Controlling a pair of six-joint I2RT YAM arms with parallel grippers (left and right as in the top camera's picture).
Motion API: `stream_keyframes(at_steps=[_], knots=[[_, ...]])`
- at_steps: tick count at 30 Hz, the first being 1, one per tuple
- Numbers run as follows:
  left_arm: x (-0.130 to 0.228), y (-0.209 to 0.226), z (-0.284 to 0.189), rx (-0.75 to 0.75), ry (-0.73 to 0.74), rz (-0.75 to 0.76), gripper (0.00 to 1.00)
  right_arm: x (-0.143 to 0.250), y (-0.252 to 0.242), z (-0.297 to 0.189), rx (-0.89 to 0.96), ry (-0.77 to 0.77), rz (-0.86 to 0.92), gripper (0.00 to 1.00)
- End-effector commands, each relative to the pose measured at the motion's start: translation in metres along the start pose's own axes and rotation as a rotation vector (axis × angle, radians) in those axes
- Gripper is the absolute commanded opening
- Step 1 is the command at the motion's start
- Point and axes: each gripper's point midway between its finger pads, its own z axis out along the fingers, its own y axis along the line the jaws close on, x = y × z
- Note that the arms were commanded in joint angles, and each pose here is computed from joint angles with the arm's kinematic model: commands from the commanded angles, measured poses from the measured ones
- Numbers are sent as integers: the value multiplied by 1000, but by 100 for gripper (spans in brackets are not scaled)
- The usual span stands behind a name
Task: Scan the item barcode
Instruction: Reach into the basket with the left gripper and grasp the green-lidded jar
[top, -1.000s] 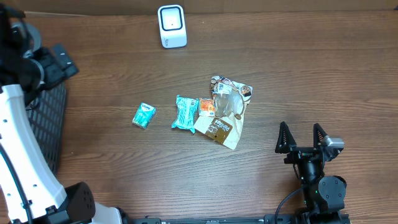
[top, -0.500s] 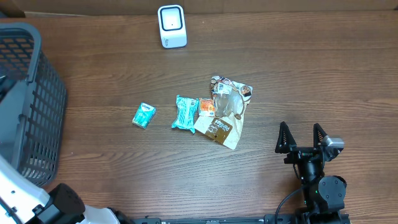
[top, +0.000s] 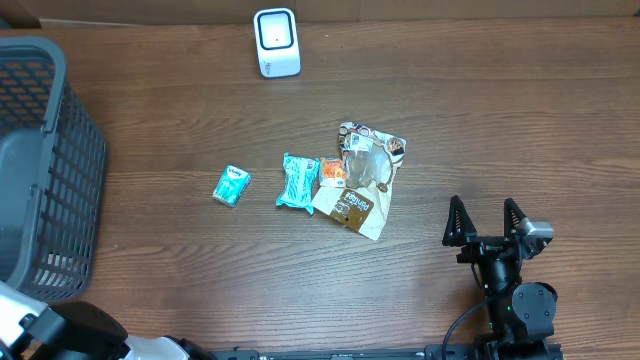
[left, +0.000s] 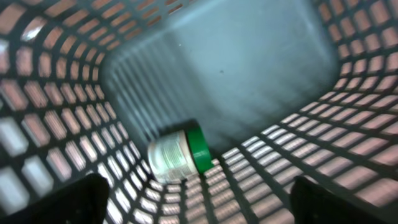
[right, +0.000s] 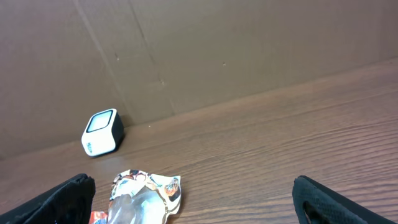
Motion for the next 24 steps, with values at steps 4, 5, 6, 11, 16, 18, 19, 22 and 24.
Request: stream_keyframes(at_steps=[4,5,6,11,16,18,19,22,24], knots=[[5,0,45,0,13,317,100,2,-3,0,8,-5,-1,100],[4,0,52,1,8,352,99,2,-3,0,8,-5,-1,100],[4,-2,59,8,6,397,100,2,-3,0,8,-5,-1,100],[27,-24,98,165,14,754,98,2,-3,0,8,-5,-1,100],[57,-33,130,267,19,990,97,2,-3,0,8,-5,-1,100],[65,-34,138,283,23,1039,99,2,-3,0,8,-5,-1,100],[69,-34,142,289,26,1065,99,2,-3,0,8,-5,-1,100],[80,-32,148,303,44,1135,99,2,-3,0,8,-5,-1,100],[84,-30,150,307,51,1165,99,2,-3,0,8,-5,-1,100]])
